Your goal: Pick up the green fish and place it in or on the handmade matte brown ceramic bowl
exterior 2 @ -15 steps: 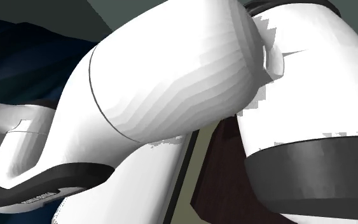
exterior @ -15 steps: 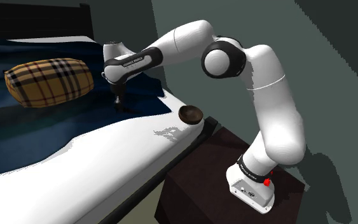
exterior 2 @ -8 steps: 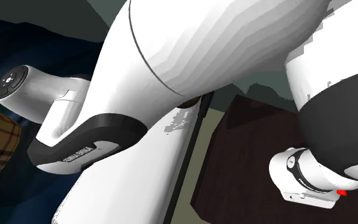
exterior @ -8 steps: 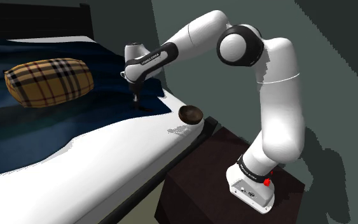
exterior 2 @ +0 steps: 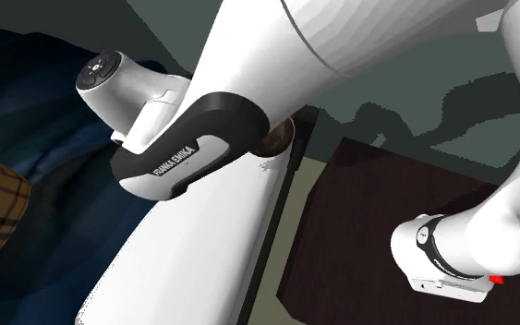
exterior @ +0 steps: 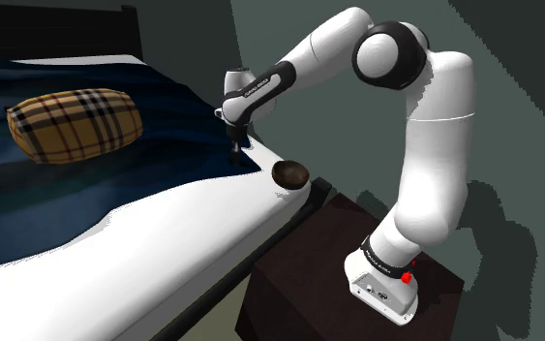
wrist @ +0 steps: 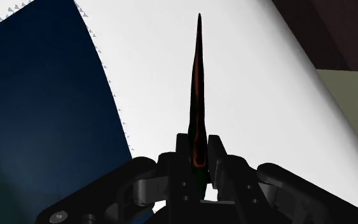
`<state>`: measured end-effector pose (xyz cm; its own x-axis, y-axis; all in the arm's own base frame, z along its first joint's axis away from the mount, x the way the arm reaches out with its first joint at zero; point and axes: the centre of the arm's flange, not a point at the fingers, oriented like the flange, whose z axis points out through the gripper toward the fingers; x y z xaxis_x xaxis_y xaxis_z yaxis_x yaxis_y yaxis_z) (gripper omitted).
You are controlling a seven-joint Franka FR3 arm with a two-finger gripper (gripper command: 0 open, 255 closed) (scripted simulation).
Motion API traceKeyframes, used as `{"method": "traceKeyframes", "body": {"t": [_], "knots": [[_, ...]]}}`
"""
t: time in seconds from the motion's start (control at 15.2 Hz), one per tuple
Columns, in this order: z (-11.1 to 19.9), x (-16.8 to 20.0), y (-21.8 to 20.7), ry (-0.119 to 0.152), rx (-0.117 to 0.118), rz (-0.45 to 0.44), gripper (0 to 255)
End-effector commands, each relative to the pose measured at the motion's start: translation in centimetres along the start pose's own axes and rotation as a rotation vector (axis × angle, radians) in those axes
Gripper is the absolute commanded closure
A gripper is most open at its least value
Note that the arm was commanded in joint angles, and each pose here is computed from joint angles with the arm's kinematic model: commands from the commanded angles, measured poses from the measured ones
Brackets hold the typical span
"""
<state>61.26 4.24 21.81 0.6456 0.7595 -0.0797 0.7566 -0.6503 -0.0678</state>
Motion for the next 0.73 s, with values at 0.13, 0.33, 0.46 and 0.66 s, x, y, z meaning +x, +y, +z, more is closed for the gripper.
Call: {"method": "traceKeyframes", "body": {"t": [0.13, 0.33, 0.46, 0.66], "knots": [[0.1, -5.2, 1.5, 0.000, 0.000, -0.001, 255], [0.3, -8.9, 2.7, 0.000, 0.000, -0.001, 255], [0.4, -11.4, 3.5, 0.000, 0.000, -0.001, 255], [0.6, -15.2, 4.7, 0.000, 0.000, -0.001, 255]]}}
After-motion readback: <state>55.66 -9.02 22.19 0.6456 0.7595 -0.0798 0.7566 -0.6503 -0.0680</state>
